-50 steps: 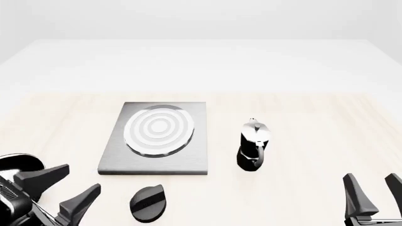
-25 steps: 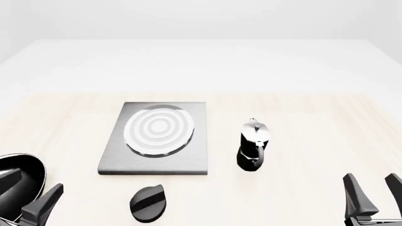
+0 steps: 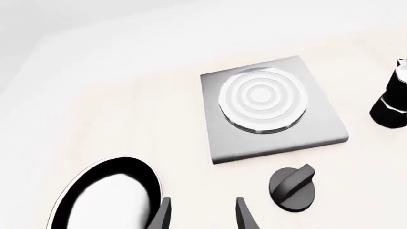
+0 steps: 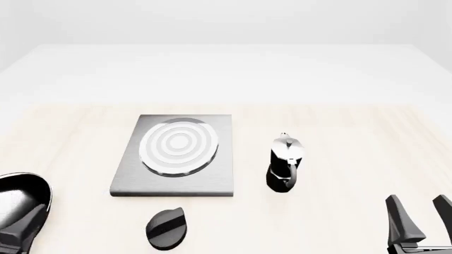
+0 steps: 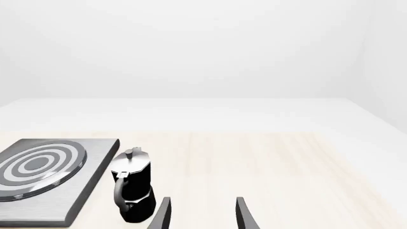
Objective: Turn on the stove and put the frying pan on it.
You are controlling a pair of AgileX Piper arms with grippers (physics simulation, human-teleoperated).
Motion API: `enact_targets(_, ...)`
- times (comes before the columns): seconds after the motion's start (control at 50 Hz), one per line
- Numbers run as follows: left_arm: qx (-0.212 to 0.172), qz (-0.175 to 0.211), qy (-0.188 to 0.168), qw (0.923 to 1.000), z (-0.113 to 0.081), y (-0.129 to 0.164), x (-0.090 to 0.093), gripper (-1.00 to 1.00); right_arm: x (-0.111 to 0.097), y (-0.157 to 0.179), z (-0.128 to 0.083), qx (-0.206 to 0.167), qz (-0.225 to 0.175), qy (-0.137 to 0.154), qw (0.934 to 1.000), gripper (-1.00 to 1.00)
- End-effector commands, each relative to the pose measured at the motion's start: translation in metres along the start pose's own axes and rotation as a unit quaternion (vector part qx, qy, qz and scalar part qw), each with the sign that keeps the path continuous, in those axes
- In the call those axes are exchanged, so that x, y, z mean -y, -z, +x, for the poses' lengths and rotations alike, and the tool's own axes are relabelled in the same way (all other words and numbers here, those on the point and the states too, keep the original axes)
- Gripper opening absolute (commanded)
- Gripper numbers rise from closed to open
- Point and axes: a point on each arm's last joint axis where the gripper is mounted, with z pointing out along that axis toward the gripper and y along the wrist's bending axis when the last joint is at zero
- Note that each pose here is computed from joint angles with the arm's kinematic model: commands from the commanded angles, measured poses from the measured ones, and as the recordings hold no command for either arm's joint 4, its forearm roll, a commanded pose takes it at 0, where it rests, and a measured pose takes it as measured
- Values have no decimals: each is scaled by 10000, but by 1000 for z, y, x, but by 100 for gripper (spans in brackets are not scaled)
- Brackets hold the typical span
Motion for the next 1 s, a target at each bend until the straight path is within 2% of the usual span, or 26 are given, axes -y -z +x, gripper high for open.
enact_targets(0.02, -343, -400, 164, 9985, -5, 3, -4, 100, 0, 0, 0, -1, 0, -1, 10000, 100)
enact_targets(0.08, -354, -502, 156, 9980, -7, 7, -5, 100, 0, 0, 0, 1, 0, 0, 10000, 100)
enact_targets(0.12, -369, -655, 331, 9966, -11, 11, -6, 100, 0, 0, 0, 0, 1, 0, 10000, 100)
enact_targets(0.24, -466, -946, 333, 9939, -21, 22, -9, 100, 0, 0, 0, -1, 0, -1, 10000, 100)
enact_targets(0.3, -631, -1113, 325, 9912, -19, 24, -8, 100, 0, 0, 0, 1, 0, 0, 10000, 100)
enact_targets(0.34, -890, -1243, 313, 9877, -13, 20, -9, 100, 0, 0, 0, 0, 0, -2, 10000, 100)
enact_targets(0.44, -1001, -1423, 429, 9838, -17, 23, -10, 100, 0, 0, 0, -1, 0, -1, 10000, 100)
enact_targets(0.46, -1197, -1509, 503, 9800, -14, 18, -12, 100, 0, 0, 0, -1, 0, 0, 10000, 100)
enact_targets(0.5, -1184, -1630, 612, 9776, -19, 19, -13, 100, 0, 0, 0, 0, 0, 0, 10000, 100)
enact_targets(0.52, -1376, -1672, 722, 9736, -16, 13, -16, 100, 0, 0, 0, 0, 0, 0, 10000, 100)
enact_targets(0.54, -1482, -1748, 746, 9705, -14, 10, -17, 100, 0, 0, 0, -1, 0, -1, 10000, 100)
enact_targets(0.6, -1460, -1924, 643, 9683, -17, 14, -18, 100, 0, 0, 0, 1, -1, 1, 10000, 100)
enact_targets(0.62, -1680, -1920, 810, 9635, -12, 7, -21, 100, 0, 0, 0, 0, -1, 0, 10000, 100)
enact_targets(0.66, -1612, -1945, 734, 9648, -15, 10, -20, 100, 0, 0, 0, 0, 0, -2, 10000, 100)
enact_targets(0.74, -1631, -2215, 585, 9597, -19, 15, -22, 100, 0, 0, 0, -1, 0, -1, 10000, 100)
enact_targets(0.84, -1666, -2312, 633, 9564, -23, 13, -26, 100, 0, 0, 0, 0, 0, 0, 10000, 100)
enact_targets(0.86, -1713, -2307, 818, 9543, -24, 9, -29, 100, 0, 0, 0, 0, 0, 0, 10000, 100)
enact_targets(0.94, -1675, -2398, 769, 9532, -30, 11, -31, 100, 0, 0, 0, 0, 0, 1, 10000, 100)
enact_targets(1.0, -1841, -2442, 762, 9490, -25, 4, -36, 100, 0, 0, 0, -2, 1, -2, 10000, 100)
